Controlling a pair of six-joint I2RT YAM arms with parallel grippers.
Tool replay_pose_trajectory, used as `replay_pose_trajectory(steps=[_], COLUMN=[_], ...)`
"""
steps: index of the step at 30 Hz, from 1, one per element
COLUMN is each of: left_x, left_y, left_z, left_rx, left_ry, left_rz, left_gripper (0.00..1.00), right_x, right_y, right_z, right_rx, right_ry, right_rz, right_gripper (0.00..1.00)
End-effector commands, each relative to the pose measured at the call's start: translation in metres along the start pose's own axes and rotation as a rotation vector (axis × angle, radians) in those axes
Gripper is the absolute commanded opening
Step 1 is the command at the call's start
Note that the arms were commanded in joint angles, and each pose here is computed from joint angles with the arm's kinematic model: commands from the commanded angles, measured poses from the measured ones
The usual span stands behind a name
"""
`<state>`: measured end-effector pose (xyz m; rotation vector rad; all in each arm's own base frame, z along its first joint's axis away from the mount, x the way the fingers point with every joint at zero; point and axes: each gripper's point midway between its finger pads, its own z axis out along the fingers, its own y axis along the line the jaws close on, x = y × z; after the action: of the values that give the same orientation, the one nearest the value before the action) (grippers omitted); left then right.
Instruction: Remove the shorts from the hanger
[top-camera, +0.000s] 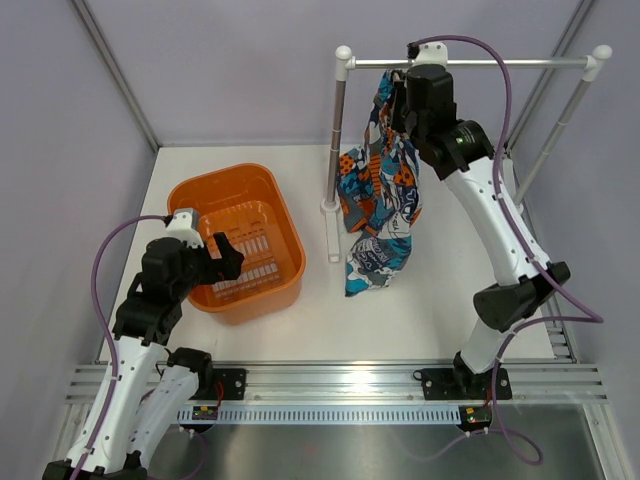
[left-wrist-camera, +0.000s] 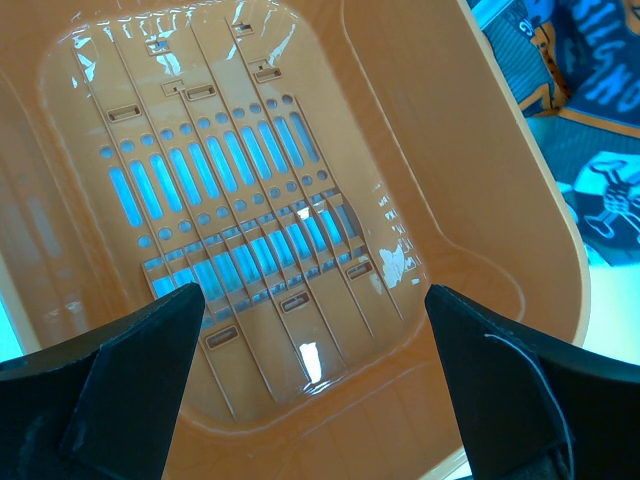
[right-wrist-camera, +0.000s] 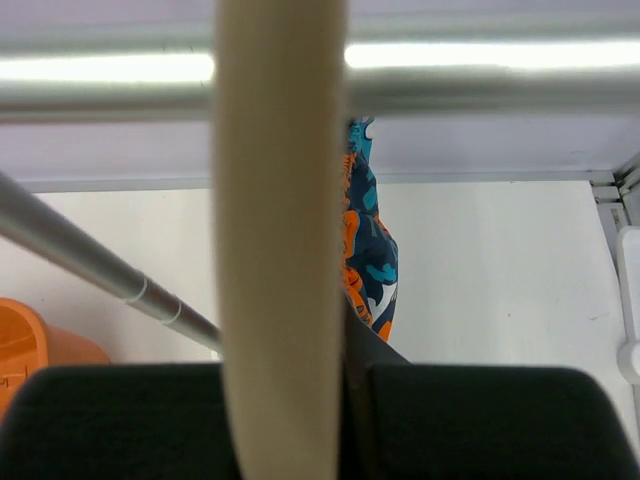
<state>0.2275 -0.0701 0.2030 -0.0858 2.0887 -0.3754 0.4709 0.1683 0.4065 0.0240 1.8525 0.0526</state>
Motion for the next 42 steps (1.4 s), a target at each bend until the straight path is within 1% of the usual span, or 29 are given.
replay_pose_trajectory(steps=[1, 5, 6, 8, 9, 11, 12, 13, 14, 15, 16, 17, 18, 19, 20, 21, 22, 23, 24, 26, 27, 28, 31, 33, 34, 35, 37, 42], left_x=[-0.012, -0.016, -0.018, -0.028, -0.033, -0.049, -0.056, -0.06, -0.078, -0.086, -0.09, -0.098, -0.114, -0.116, -0.118, -0.133, -0.13, -0.136, -0.137, -0.145, -0.14, -0.15, -0.159, -0.16, -0.153, -0.157, -0.149, -0.14], left_y=[-0.01, -0.014, -0.016, -0.023, -0.026, -0.04, -0.046, -0.051, -0.059, -0.065, -0.078, -0.083, -0.095, -0.114, -0.123, -0.134, -0.155, -0.163, -0.187, -0.205, -0.216, -0.232, -0.26, -0.274, -0.281, -0.286, -0.292, -0.307], left_z=[0.0, -0.001, -0.001, -0.003, -0.003, -0.007, -0.009, -0.007, -0.013, -0.016, -0.02, -0.016, -0.024, -0.027, -0.016, -0.02, -0.021, -0.018, -0.012, -0.004, 0.012, 0.007, 0.021, 0.026, 0.039, 0.04, 0.054, 0.07], left_rx=[0.045, 0.061, 0.069, 0.092, 0.105, 0.16, 0.179, 0.191, 0.202, 0.211, 0.242, 0.226, 0.25, 0.295, 0.285, 0.293, 0.336, 0.32, 0.349, 0.343, 0.331, 0.361, 0.382, 0.389, 0.378, 0.377, 0.361, 0.373], left_ry=[-0.034, -0.038, -0.037, -0.057, -0.065, -0.088, -0.098, -0.089, -0.124, -0.138, -0.141, -0.15, -0.182, -0.176, -0.159, -0.187, -0.172, -0.188, -0.171, -0.175, -0.148, -0.167, -0.173, -0.175, -0.153, -0.162, -0.139, -0.118], left_rz=[0.018, 0.022, 0.018, 0.012, -0.001, -0.008, -0.015, -0.015, -0.01, -0.009, 0.009, 0.011, 0.011, 0.028, 0.032, 0.029, 0.053, 0.059, 0.082, 0.092, 0.101, 0.098, 0.091, 0.091, 0.105, 0.104, 0.11, 0.106], left_gripper=[0.99, 0.99, 0.99, 0.99, 0.99, 0.99, 0.98, 0.98, 0.98, 0.97, 0.97, 0.97, 0.97, 0.97, 0.97, 0.96, 0.96, 0.96, 0.96, 0.94, 0.93, 0.93, 0.9, 0.89, 0.88, 0.87, 0.85, 0.84], right_x=[-0.047, -0.038, -0.03, -0.028, -0.016, -0.015, -0.001, -0.003, 0.0, 0.012, 0.011, 0.015, 0.025, 0.025, 0.029, 0.037, 0.039, 0.043, 0.05, 0.058, 0.064, 0.067, 0.075, 0.076, 0.076, 0.076, 0.075, 0.075], right_y=[-0.008, -0.012, -0.012, -0.012, -0.01, -0.009, -0.004, -0.006, -0.006, -0.005, -0.006, -0.005, -0.005, -0.003, -0.002, 0.001, 0.005, 0.008, 0.005, 0.01, 0.012, 0.013, 0.017, 0.018, 0.017, 0.017, 0.015, 0.014], right_z=[-0.049, -0.066, -0.067, -0.082, -0.084, -0.103, -0.105, -0.119, -0.124, -0.127, -0.14, -0.144, -0.147, -0.157, -0.16, -0.162, -0.171, -0.174, -0.173, -0.178, -0.177, -0.179, -0.185, -0.189, -0.19, -0.192, -0.193, -0.195], right_rx=[-0.044, -0.067, -0.073, -0.112, -0.126, -0.179, -0.214, -0.235, -0.249, -0.257, -0.273, -0.281, -0.283, -0.304, -0.311, -0.316, -0.341, -0.345, -0.319, -0.329, -0.331, -0.334, -0.336, -0.344, -0.341, -0.342, -0.334, -0.336], right_ry=[-0.144, -0.118, -0.097, -0.093, -0.067, -0.064, -0.028, -0.042, -0.037, -0.013, -0.022, -0.016, 0.006, -0.001, 0.005, 0.021, 0.02, 0.026, 0.038, 0.051, 0.066, 0.07, 0.083, 0.085, 0.085, 0.084, 0.082, 0.081], right_rz=[0.058, 0.07, 0.072, 0.087, 0.089, 0.118, 0.115, 0.126, 0.131, 0.127, 0.133, 0.133, 0.127, 0.131, 0.133, 0.132, 0.128, 0.126, 0.117, 0.111, 0.105, 0.101, 0.095, 0.094, 0.093, 0.09, 0.085, 0.083], right_gripper=[0.0, 0.0, 0.0, 0.0, 0.0, 0.0, 0.0, 0.0, 0.0, 0.0, 0.0, 0.0, 0.0, 0.0, 0.0, 0.0, 0.0, 0.0, 0.0, 0.0, 0.0, 0.0, 0.0, 0.0, 0.0, 0.0, 0.0, 0.0])
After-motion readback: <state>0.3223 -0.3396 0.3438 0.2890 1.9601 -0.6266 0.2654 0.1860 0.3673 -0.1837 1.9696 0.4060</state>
